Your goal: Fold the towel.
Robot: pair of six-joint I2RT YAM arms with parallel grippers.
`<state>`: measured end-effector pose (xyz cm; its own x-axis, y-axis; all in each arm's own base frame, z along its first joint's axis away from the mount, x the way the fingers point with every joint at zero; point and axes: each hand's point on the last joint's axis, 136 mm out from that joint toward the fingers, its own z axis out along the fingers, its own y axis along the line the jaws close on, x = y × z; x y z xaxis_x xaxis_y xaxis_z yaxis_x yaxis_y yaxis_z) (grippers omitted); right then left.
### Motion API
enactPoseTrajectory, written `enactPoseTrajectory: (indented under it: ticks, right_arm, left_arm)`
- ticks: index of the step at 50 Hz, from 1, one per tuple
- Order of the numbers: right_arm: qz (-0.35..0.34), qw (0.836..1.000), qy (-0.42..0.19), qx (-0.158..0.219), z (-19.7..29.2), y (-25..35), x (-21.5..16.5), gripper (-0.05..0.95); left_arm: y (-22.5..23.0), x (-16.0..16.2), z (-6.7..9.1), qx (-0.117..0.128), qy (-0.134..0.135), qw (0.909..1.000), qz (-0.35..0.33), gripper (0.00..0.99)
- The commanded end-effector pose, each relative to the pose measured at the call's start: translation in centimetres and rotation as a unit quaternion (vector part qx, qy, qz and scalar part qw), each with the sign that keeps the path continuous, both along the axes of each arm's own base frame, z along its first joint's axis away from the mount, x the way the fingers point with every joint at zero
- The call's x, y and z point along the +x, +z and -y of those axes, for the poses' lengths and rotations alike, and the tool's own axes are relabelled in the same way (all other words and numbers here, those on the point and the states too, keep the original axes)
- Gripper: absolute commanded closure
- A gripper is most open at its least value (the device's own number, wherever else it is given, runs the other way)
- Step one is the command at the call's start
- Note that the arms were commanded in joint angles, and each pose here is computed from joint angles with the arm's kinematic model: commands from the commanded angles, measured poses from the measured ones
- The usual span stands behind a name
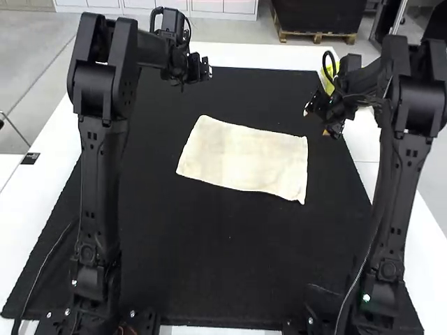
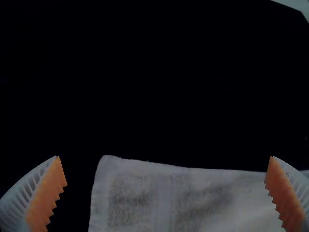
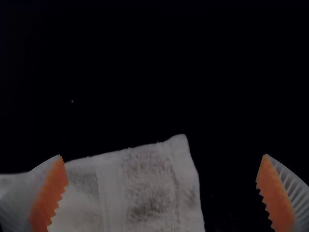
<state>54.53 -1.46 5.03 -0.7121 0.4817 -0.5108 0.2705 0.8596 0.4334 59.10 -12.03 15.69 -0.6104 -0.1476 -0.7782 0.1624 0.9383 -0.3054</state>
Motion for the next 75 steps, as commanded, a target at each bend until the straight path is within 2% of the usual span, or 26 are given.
enactPoseTrajectory:
  ticks: [1, 12, 39, 46, 51, 61, 65, 69, 71, 73, 75]
  right_arm:
    - [0.003, 1.000, 0.016, 0.011, -1.8, 0.0, 1.3, 0.00]
    - [-0.014, 0.999, 0.023, 0.022, -3.5, -1.8, 2.2, 0.00]
    - [-0.046, 0.998, 0.015, 0.047, -3.9, -4.4, 1.9, -0.01]
    - [-0.060, 0.996, 0.007, 0.070, -4.4, -5.3, 1.5, -0.01]
    - [-0.075, 0.994, 0.005, 0.073, -4.4, -6.1, 1.0, 0.06]
    - [-0.112, 0.990, 0.003, 0.085, -4.8, -8.3, -0.3, 0.07]
    - [-0.118, 0.989, 0.004, 0.088, -4.9, -8.7, -0.6, 0.17]
    - [-0.126, 0.988, 0.001, 0.091, -5.0, -9.3, -0.9, 0.32]
    - [-0.130, 0.987, 0.000, 0.093, -5.0, -9.5, -1.1, 0.44]
    - [-0.132, 0.987, -0.001, 0.094, -5.1, -9.7, -1.2, 0.60]
    - [-0.136, 0.986, -0.004, 0.096, -5.0, -9.9, -1.4, 0.69]
  left_arm:
    - [1.7, 0.7, 0.1, -0.003, -0.004, 0.9998, 0.021, 0.028]
    - [1.0, 0.9, 0.1, -0.002, -0.003, 0.9999, 0.015, 0.028]
    - [0.3, 0.9, 0.2, -0.001, -0.005, 0.9999, 0.009, 0.028]
    - [0.2, 0.9, 0.2, -0.001, -0.005, 1.0000, 0.008, 0.028]
    - [0.0, 0.9, 0.5, -0.001, -0.007, 1.0000, 0.006, 0.028]
    - [-0.4, 0.8, 0.8, -0.002, -0.010, 0.9999, 0.002, 0.028]
    - [-0.7, 0.8, 1.0, -0.003, -0.013, 0.9999, 0.000, 0.028]
    - [-0.8, 0.9, 1.1, -0.003, -0.014, 0.9999, -0.001, 0.028]
    - [-1.0, 0.8, 1.1, -0.003, -0.016, 0.9999, -0.004, 0.028]
    - [-1.2, 0.9, 1.2, -0.004, -0.016, 0.9999, -0.004, 0.028]
    - [-1.2, 1.0, 1.2, -0.004, -0.016, 0.9999, -0.004, 0.028]
